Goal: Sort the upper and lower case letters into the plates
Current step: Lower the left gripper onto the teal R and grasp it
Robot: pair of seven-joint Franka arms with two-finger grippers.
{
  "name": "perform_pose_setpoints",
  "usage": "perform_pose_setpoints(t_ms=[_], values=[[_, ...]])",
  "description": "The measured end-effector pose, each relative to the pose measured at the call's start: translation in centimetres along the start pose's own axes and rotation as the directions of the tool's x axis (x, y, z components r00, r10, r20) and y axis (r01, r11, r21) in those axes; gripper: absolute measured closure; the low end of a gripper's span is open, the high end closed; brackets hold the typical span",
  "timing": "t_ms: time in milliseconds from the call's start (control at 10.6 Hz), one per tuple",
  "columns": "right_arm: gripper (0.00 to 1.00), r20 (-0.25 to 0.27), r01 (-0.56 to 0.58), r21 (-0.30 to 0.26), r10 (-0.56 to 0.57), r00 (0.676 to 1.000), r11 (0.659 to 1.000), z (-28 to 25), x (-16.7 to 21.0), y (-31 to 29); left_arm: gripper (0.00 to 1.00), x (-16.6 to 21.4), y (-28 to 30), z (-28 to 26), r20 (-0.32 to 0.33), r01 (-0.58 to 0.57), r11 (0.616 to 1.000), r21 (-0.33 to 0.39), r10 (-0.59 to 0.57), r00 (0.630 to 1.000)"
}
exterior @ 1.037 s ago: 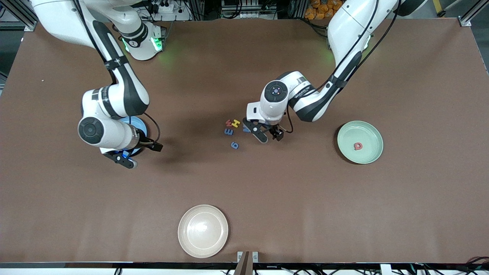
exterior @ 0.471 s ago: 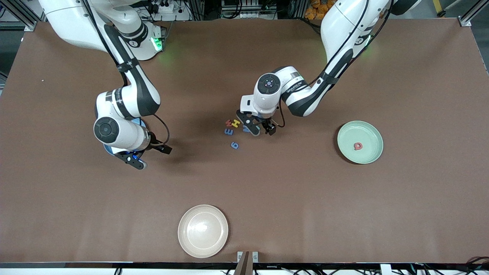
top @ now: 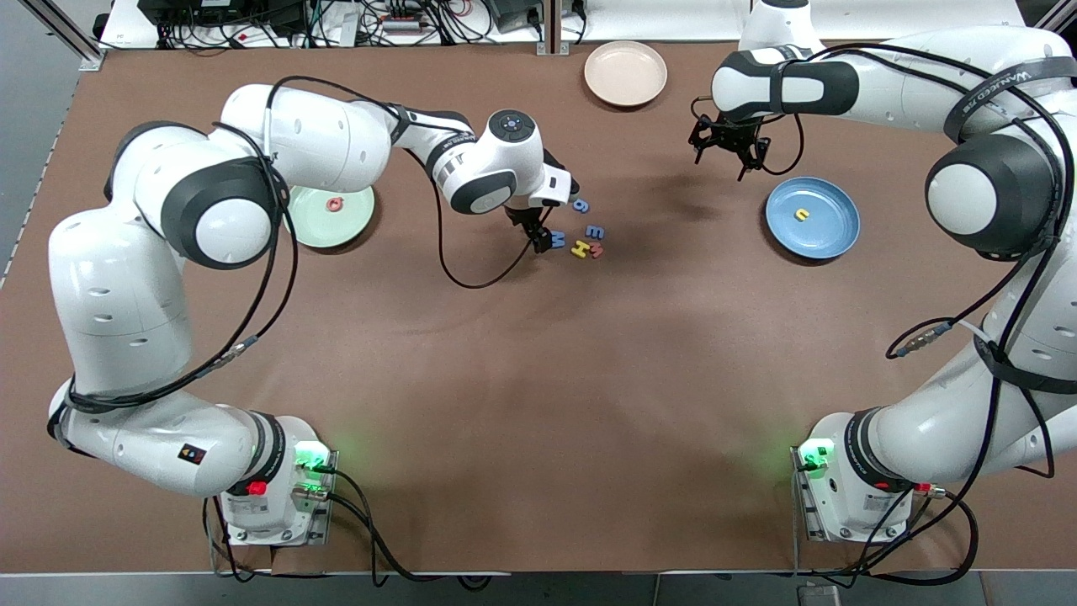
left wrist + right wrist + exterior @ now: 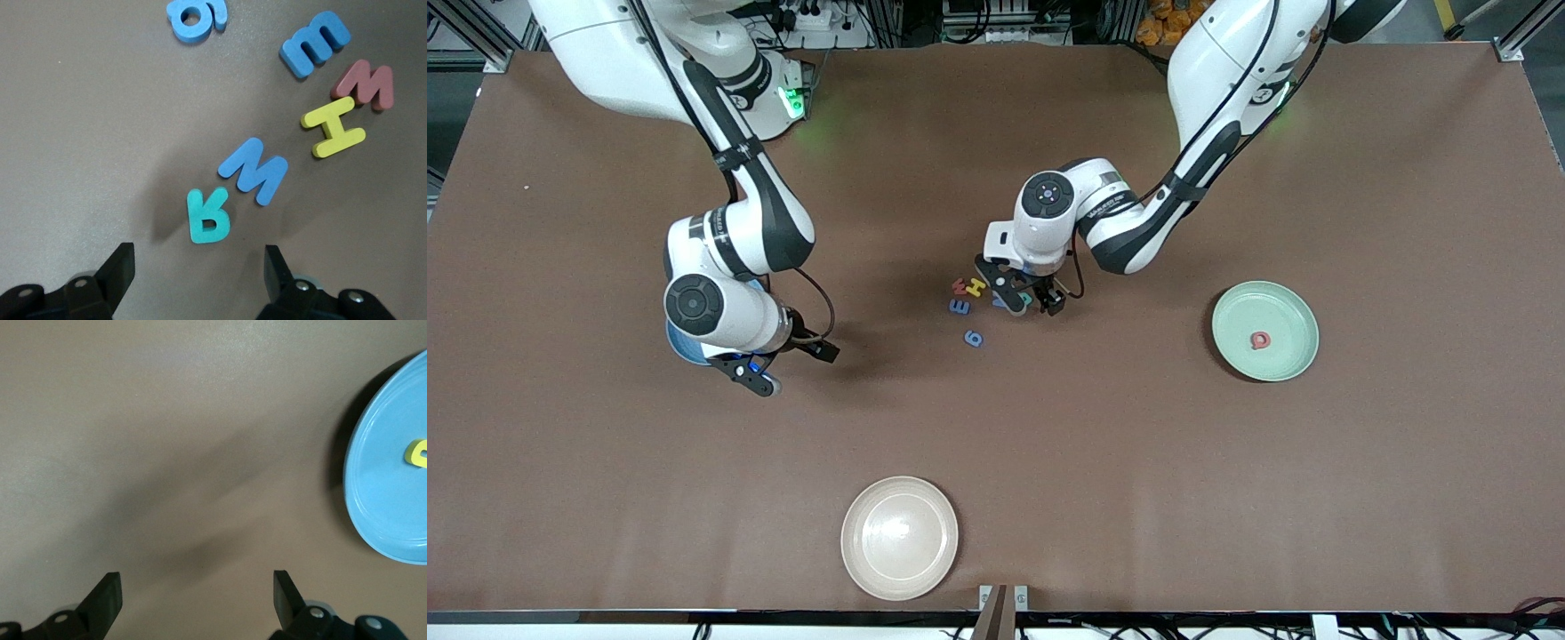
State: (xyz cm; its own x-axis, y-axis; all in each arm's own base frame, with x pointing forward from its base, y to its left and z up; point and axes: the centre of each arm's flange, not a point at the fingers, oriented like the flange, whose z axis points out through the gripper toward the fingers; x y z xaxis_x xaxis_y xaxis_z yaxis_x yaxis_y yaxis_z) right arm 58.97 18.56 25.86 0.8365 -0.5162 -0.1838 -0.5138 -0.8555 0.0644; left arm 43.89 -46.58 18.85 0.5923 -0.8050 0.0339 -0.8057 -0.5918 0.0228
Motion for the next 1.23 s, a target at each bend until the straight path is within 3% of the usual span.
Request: perform_pose_setpoints(t_ms=[1037, 1226], values=[[0.0, -0.001, -0.001, 0.001, 0.001, 1.0, 1.0, 0.0, 0.1, -0.1, 0.3, 1.1, 1.0, 1.8, 0.002, -0.003, 1.0, -0.02, 0.003, 1.0], [0.0, 0.0, 0.002, 0.0, -0.002, 1.0, 1.0, 0.0, 0.0, -0.2, 0.42, 1.3, 0.7, 1.7, -0.005, -0.013, 1.0, -0.006, 0.013, 1.0]])
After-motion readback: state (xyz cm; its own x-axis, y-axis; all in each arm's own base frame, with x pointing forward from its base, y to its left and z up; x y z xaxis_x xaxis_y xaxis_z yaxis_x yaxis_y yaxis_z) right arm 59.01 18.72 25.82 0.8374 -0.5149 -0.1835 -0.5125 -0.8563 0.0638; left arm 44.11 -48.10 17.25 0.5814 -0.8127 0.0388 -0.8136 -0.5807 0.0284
